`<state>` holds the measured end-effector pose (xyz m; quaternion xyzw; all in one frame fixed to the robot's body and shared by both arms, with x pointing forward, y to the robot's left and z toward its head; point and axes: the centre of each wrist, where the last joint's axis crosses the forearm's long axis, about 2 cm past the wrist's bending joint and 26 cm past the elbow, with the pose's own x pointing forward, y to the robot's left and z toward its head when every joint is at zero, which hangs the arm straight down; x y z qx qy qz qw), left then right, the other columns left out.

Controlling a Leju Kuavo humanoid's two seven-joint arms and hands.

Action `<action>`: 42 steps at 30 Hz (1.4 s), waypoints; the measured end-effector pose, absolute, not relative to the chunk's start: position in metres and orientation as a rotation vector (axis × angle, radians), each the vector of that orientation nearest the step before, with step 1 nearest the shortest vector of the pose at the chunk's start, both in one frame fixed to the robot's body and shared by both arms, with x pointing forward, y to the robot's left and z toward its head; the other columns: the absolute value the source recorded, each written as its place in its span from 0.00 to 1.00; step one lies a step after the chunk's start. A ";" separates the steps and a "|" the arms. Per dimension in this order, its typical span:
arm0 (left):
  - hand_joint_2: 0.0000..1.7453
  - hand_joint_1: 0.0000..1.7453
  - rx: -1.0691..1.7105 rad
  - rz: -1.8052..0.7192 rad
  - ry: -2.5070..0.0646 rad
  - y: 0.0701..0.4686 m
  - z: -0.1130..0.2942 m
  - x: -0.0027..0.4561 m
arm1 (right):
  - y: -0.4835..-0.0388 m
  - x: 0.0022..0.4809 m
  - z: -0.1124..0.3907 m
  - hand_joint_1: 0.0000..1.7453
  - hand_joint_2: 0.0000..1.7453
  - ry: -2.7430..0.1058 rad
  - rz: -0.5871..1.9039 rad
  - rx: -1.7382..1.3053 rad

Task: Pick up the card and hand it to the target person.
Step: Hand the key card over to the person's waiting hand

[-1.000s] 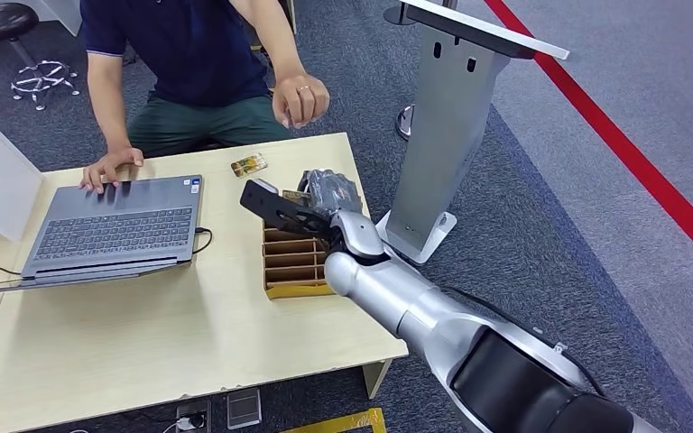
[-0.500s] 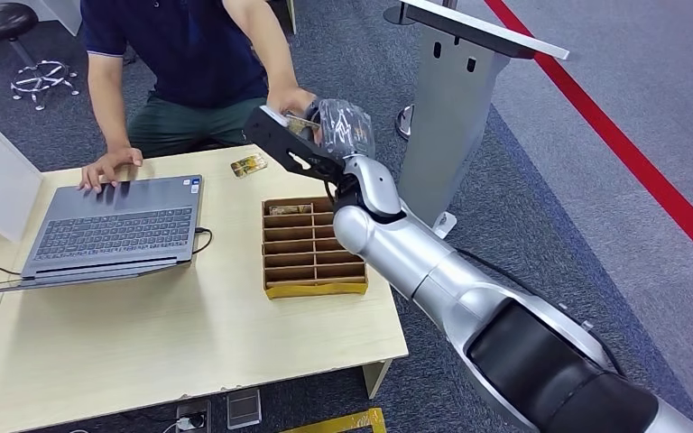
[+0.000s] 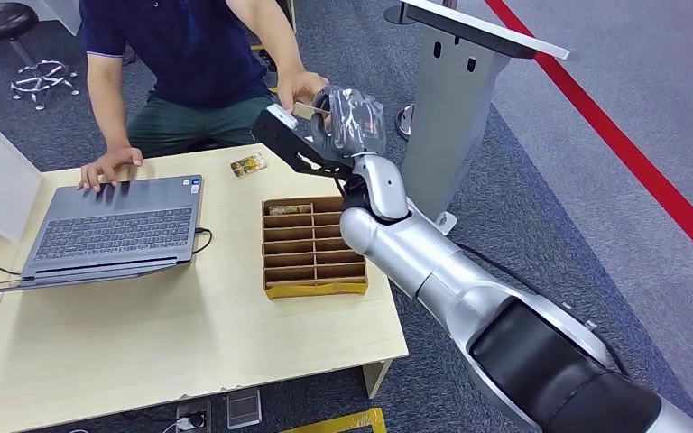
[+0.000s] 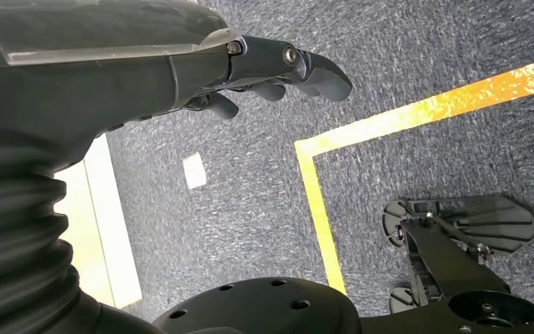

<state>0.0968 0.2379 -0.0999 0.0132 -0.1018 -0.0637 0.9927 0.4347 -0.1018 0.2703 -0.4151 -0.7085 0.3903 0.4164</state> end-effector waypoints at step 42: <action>1.00 0.00 0.024 -0.045 -0.218 0.242 -0.106 0.064 | -0.205 0.307 0.141 0.00 1.00 -1.808 0.408 0.289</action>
